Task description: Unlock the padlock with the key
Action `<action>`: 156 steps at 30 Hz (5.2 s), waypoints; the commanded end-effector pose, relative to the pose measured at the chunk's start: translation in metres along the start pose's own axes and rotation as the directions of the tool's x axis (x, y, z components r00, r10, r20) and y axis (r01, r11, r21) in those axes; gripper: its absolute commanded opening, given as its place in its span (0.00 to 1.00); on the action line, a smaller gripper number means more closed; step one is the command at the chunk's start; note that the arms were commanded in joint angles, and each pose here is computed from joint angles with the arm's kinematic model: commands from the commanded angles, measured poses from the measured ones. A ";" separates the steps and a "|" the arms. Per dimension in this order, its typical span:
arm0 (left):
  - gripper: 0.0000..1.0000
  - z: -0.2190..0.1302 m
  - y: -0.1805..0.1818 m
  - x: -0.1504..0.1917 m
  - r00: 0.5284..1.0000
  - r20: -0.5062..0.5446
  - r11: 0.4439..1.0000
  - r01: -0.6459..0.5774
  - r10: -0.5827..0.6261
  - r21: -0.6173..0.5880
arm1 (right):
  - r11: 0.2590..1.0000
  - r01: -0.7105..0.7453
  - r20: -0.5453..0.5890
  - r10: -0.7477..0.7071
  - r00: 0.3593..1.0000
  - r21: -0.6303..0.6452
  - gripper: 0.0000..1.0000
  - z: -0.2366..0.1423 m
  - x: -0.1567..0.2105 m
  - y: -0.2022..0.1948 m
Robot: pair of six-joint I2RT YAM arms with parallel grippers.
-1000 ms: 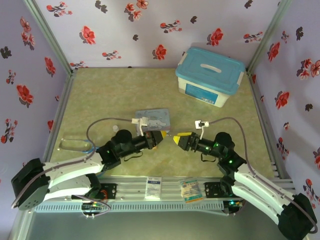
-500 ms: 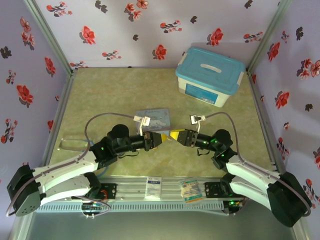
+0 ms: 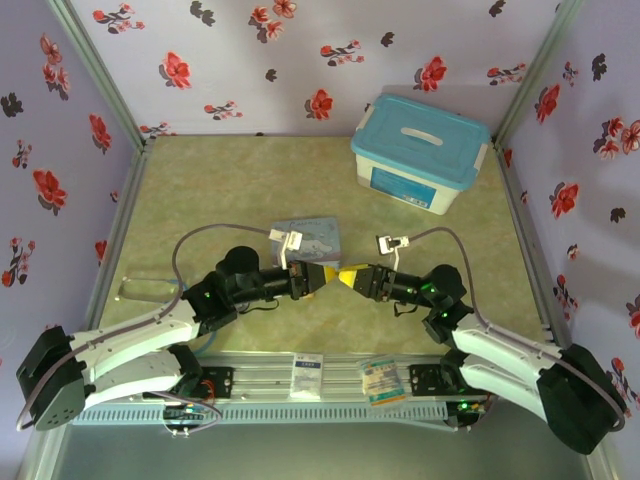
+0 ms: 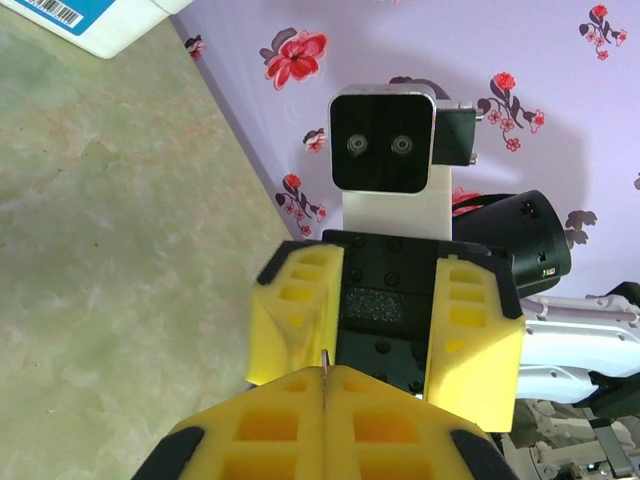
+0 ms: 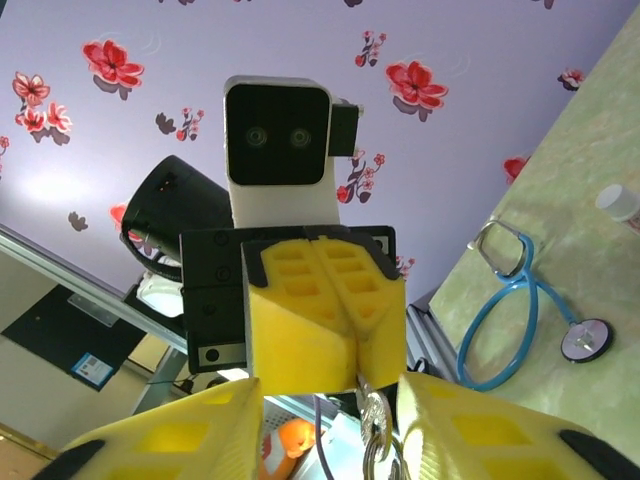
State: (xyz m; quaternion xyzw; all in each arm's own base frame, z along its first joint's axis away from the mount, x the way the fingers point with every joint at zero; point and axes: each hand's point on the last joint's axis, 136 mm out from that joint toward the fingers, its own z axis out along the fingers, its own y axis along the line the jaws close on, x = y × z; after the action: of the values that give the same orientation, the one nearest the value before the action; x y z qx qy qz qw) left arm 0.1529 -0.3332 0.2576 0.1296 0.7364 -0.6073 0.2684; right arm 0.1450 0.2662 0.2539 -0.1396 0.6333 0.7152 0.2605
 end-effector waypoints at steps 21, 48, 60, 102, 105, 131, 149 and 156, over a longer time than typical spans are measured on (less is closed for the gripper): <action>0.00 0.005 -0.012 -0.007 1.000 0.013 0.998 0.017 -0.018 0.063 | 0.998 0.059 0.018 -0.059 0.998 0.025 0.00 -0.005 0.002 -0.001; 0.90 -0.043 0.163 0.007 0.953 0.303 0.831 0.172 -0.005 -0.528 | 0.651 -0.284 0.364 0.011 0.931 0.704 0.00 -0.099 0.019 -0.165; 0.84 -0.010 0.203 0.038 0.995 0.057 0.817 0.101 -0.083 -0.568 | 0.647 -0.284 0.351 0.026 0.936 0.708 0.00 -0.098 0.024 -0.171; 0.33 -0.002 0.231 0.079 0.990 -0.126 0.639 -0.056 -0.064 -0.767 | 0.621 -0.289 0.351 0.024 0.936 0.728 0.00 -0.107 0.034 -0.181; 0.31 0.002 0.227 0.075 0.994 -0.090 0.662 -0.028 -0.061 -0.749 | 0.631 -0.288 0.349 0.029 0.937 0.721 0.00 -0.103 0.031 -0.180; 0.00 0.022 0.184 0.029 0.933 0.310 0.843 0.309 -0.180 -0.440 | 0.696 -0.513 0.400 0.340 0.851 0.502 0.00 -0.034 0.041 -0.190; 0.00 0.027 0.182 0.016 0.771 0.559 0.859 0.476 -0.304 -0.189 | 0.672 -0.606 0.520 0.368 0.771 0.425 0.00 -0.020 0.043 -0.183; 0.00 0.028 0.175 0.015 0.760 0.568 0.862 0.480 -0.317 -0.161 | 0.677 -0.642 0.491 0.448 0.747 0.360 0.00 0.000 0.051 -0.197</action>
State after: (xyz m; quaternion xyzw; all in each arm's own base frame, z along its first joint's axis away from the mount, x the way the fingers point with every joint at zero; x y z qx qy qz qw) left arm 0.2326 -0.3201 0.0691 -0.2277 0.7742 -0.4995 0.3151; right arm 0.2030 0.2786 0.0447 0.2592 0.7847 0.5364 0.1712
